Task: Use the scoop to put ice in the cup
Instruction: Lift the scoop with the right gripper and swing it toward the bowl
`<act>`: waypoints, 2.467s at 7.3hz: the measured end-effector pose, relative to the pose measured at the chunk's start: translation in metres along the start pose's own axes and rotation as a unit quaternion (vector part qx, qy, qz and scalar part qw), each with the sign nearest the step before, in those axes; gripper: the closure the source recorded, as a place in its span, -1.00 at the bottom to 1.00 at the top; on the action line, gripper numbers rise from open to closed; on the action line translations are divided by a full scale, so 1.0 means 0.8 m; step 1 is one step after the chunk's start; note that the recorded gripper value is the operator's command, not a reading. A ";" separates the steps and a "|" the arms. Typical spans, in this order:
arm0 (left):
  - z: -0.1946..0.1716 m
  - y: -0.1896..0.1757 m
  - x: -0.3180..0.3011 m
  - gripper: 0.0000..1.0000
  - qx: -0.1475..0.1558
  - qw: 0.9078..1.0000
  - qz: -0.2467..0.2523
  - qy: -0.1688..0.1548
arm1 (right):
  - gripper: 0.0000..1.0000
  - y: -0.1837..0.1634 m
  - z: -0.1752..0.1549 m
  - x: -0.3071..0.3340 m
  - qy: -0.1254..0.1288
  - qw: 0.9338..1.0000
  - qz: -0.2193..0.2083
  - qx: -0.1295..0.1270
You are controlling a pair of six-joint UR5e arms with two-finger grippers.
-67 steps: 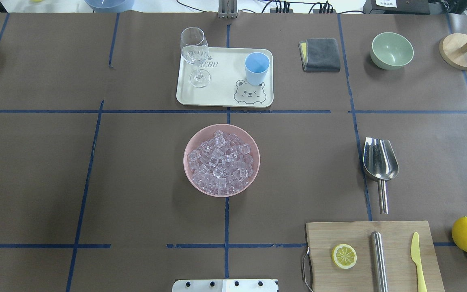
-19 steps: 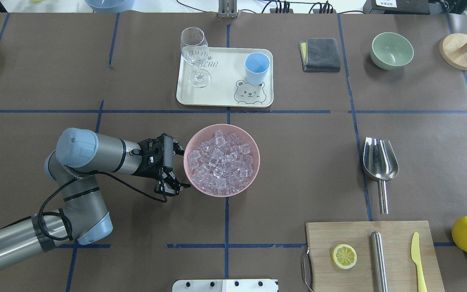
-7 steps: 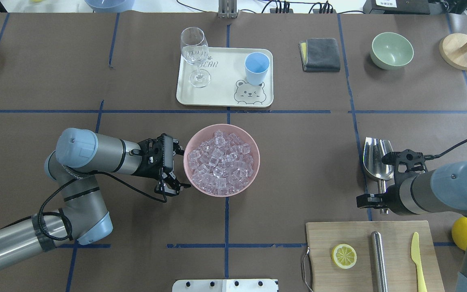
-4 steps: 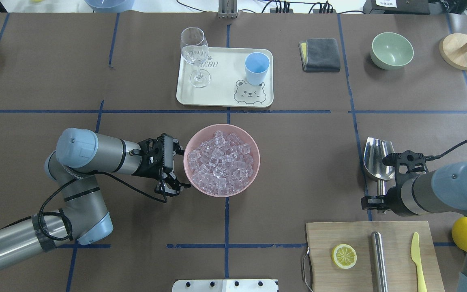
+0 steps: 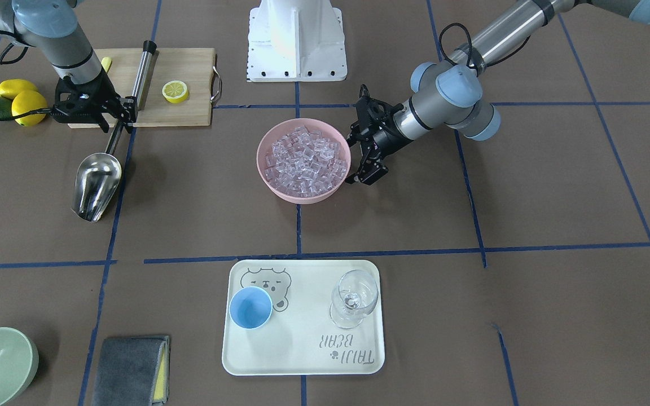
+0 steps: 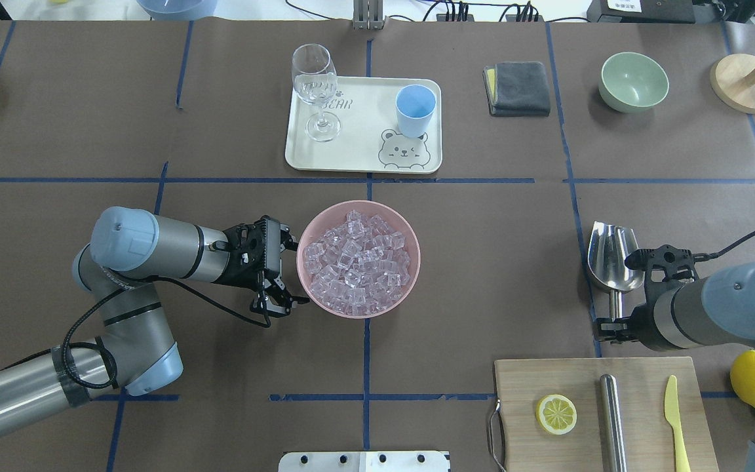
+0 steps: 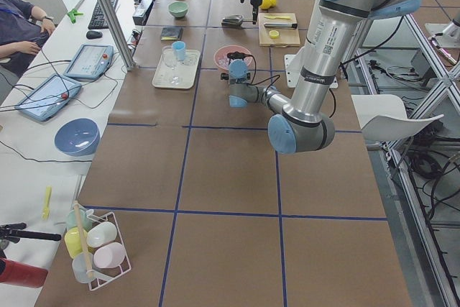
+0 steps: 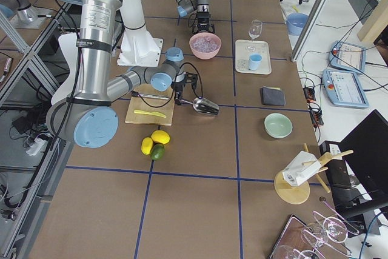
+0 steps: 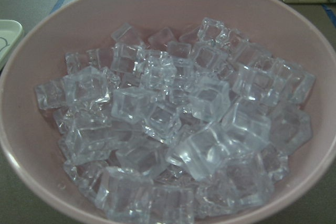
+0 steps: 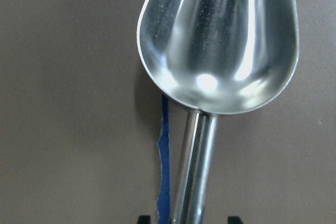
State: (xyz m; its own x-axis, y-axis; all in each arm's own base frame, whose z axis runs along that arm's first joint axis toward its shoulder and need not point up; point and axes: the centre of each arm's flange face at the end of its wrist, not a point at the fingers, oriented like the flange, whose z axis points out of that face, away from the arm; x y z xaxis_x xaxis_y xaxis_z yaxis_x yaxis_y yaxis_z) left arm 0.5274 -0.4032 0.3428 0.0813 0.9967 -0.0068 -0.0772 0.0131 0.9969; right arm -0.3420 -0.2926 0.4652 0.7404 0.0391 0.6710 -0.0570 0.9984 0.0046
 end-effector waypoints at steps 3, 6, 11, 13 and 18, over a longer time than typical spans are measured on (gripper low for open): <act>0.000 0.000 0.000 -1.00 0.001 1.000 0.000 0.000 | -0.05 0.000 0.000 -0.003 -0.002 1.000 0.006 0.000; 0.000 -0.001 0.000 -1.00 0.001 1.000 0.001 0.000 | 0.99 -0.001 -0.001 -0.005 -0.004 1.000 0.009 0.001; -0.001 0.000 0.000 -1.00 0.001 1.000 0.001 0.000 | 1.00 -0.005 -0.023 -0.003 -0.015 1.000 0.009 0.003; -0.001 -0.001 0.000 -1.00 0.002 1.000 0.000 0.000 | 1.00 -0.012 -0.056 -0.010 -0.034 0.999 -0.001 0.013; -0.001 -0.004 0.001 -1.00 0.003 1.000 -0.001 0.000 | 1.00 -0.042 -0.110 -0.017 -0.038 0.957 -0.284 0.054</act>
State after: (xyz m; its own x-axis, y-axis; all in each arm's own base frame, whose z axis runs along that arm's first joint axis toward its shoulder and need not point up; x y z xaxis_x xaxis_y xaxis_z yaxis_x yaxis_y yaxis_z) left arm 0.5265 -0.4028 0.3398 0.0817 0.9966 -0.0097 -0.0701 0.0155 0.9974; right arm -0.2917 -0.3231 0.3906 0.6213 -0.5155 0.5901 0.2677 0.8474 0.4584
